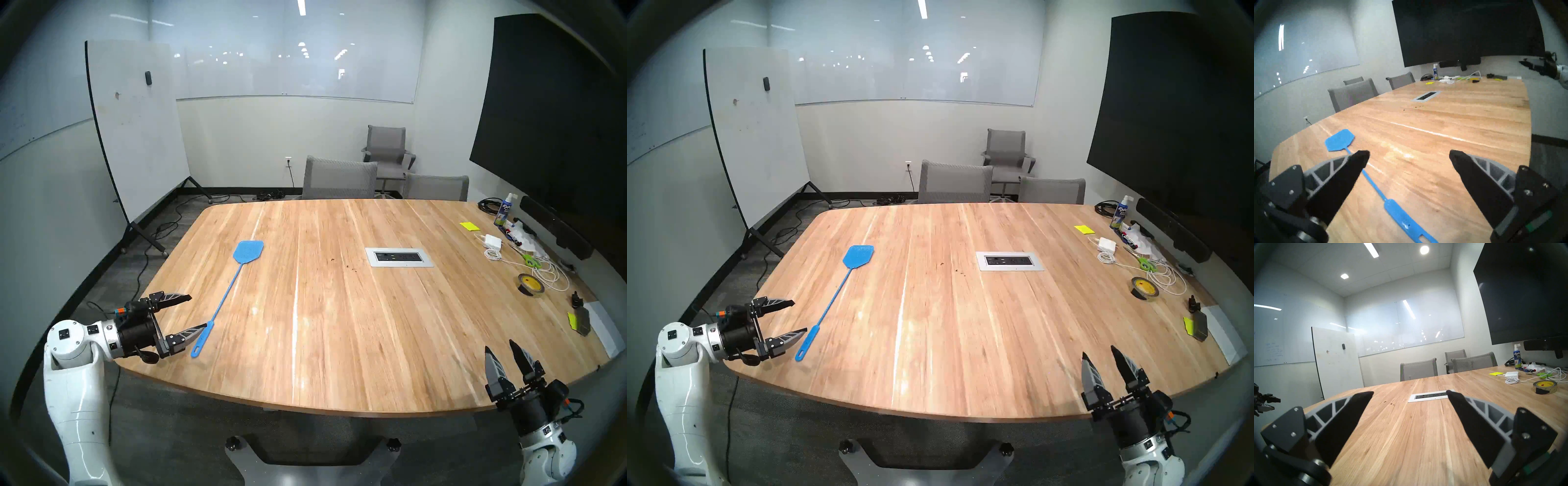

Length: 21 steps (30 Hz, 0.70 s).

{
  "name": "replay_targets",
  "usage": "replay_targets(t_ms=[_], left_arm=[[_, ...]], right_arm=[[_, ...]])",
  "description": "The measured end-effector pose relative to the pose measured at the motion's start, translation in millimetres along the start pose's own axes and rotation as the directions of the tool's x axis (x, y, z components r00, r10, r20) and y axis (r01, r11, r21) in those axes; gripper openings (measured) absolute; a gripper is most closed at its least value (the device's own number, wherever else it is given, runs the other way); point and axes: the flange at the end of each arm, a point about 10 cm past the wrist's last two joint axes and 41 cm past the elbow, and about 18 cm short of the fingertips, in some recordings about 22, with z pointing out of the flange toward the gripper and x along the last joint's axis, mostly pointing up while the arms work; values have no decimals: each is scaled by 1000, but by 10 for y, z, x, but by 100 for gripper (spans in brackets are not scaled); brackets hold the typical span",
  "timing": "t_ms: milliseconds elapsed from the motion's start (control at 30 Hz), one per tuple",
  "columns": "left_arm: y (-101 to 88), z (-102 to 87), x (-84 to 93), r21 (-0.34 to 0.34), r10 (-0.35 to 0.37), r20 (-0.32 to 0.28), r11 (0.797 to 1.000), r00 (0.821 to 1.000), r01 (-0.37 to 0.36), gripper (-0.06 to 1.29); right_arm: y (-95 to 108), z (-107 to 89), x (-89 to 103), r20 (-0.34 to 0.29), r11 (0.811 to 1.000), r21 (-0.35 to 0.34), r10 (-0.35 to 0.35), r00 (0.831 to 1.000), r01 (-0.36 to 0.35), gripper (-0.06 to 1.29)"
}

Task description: Swat a bug on table

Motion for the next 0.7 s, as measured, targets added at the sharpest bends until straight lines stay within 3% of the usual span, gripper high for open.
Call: replay_targets(t_ms=[133, 300, 467, 700], left_arm=[[-65, 14, 10, -36, -43, -10, 998, 999, 42, 127], [-127, 34, 94, -43, 6, -2, 999, 1000, -6, 127], [-190, 96, 113, -9, 45, -6, 999, 999, -45, 127], [-275, 223, -10, 32, -2, -54, 999, 999, 3, 127]], right_arm=[[-5, 0, 4, 2, 1000, 0, 1, 1000, -1, 124], [-9, 0, 8, 4, 1000, 0, 2, 1000, -2, 124], [-12, -1, 11, 7, 1000, 0, 3, 1000, -3, 124], [-14, -5, 11, 10, 1000, -2, 4, 1000, -4, 124]])
